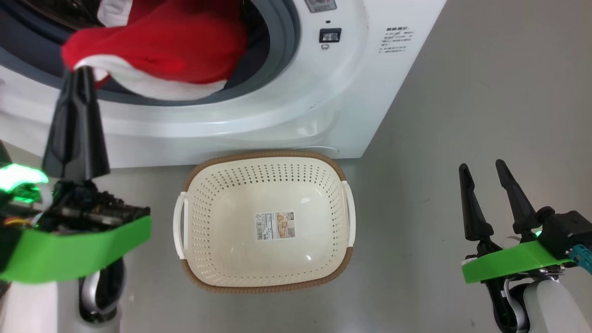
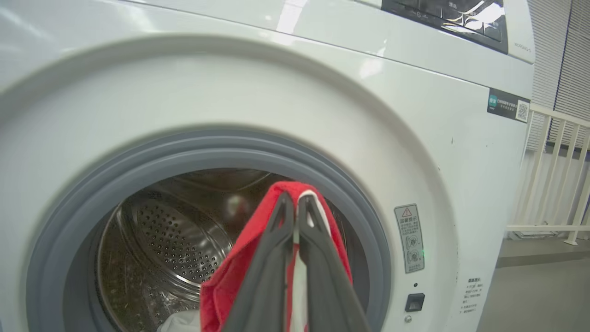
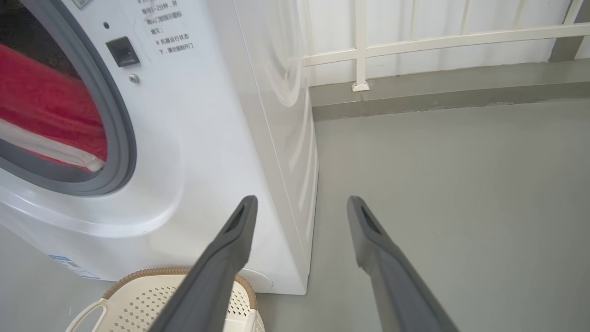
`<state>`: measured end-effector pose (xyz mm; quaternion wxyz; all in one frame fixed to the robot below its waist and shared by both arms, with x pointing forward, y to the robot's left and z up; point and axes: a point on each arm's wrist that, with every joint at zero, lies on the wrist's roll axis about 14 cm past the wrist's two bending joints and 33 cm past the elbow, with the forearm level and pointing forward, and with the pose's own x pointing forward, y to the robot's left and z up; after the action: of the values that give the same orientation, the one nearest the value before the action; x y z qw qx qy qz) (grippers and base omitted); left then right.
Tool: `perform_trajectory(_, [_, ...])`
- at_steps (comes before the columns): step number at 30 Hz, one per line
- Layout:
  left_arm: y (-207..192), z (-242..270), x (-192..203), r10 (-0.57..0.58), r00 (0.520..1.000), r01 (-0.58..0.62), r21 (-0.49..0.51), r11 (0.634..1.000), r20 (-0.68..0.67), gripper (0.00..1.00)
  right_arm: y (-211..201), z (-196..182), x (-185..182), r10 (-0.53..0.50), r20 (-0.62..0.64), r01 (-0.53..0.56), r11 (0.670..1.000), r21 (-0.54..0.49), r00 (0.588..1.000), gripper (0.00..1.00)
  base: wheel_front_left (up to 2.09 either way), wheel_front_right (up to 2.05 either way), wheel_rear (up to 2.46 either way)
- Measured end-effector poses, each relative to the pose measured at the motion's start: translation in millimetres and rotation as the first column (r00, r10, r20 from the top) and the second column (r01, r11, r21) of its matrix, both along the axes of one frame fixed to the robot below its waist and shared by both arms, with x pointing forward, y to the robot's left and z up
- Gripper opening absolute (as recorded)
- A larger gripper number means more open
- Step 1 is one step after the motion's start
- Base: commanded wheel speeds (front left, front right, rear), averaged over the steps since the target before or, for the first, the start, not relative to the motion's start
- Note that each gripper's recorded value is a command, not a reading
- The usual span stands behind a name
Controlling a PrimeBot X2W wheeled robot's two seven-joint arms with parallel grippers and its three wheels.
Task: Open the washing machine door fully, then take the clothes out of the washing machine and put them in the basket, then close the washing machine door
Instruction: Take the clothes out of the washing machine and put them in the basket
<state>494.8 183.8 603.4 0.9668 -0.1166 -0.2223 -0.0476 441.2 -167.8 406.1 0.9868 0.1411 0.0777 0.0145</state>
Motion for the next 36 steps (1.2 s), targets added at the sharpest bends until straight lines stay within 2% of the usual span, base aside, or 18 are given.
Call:
perform_trajectory(5, [-4,9,-9,-0.009,0.999,0.01,-0.014,1.0,0.035,0.0,0,-2,1,0.001,-0.005,-0.001,1.0,-0.004,1.0,1.0,0.0,0.0,0.0])
perform_trajectory(11, [-20,-41,-5,-0.058,0.992,0.056,-0.023,0.998,-0.114,0.0,2,-9,1,0.006,-0.02,-0.007,1.0,-0.002,1.0,1.0,0.0,0.0,0.0])
perform_trajectory(15, [-32,-83,-1,-0.092,0.968,0.087,-0.028,0.996,-0.235,0.0,2,-13,2,0.008,-0.029,-0.009,1.0,-0.002,1.0,1.0,0.0,0.0,0.0])
perform_trajectory(20, [-46,-131,-1,-0.132,0.921,0.128,-0.034,0.991,-0.367,0.0,2,-19,4,0.007,-0.042,-0.007,1.0,-0.002,0.999,1.0,0.0,0.0,0.0])
perform_trajectory(25, [-53,-189,-3,-0.152,0.841,0.156,-0.036,0.987,-0.519,0.0,1,-27,10,0.005,-0.051,-0.005,1.0,-0.002,0.999,1.0,0.0,0.0,0.0])
perform_trajectory(30, [-56,-232,5,-0.154,0.773,0.18,-0.02,0.983,-0.616,0.0,0,-35,17,0.0,-0.059,0.0,1.0,0.006,0.998,1.0,0.0,0.0,0.0])
perform_trajectory(36, [-60,-284,6,-0.149,0.669,0.204,-0.013,0.979,-0.728,0.0,-3,-49,20,-0.008,-0.086,0.009,1.0,0.006,0.996,1.0,0.0,0.0,0.0])
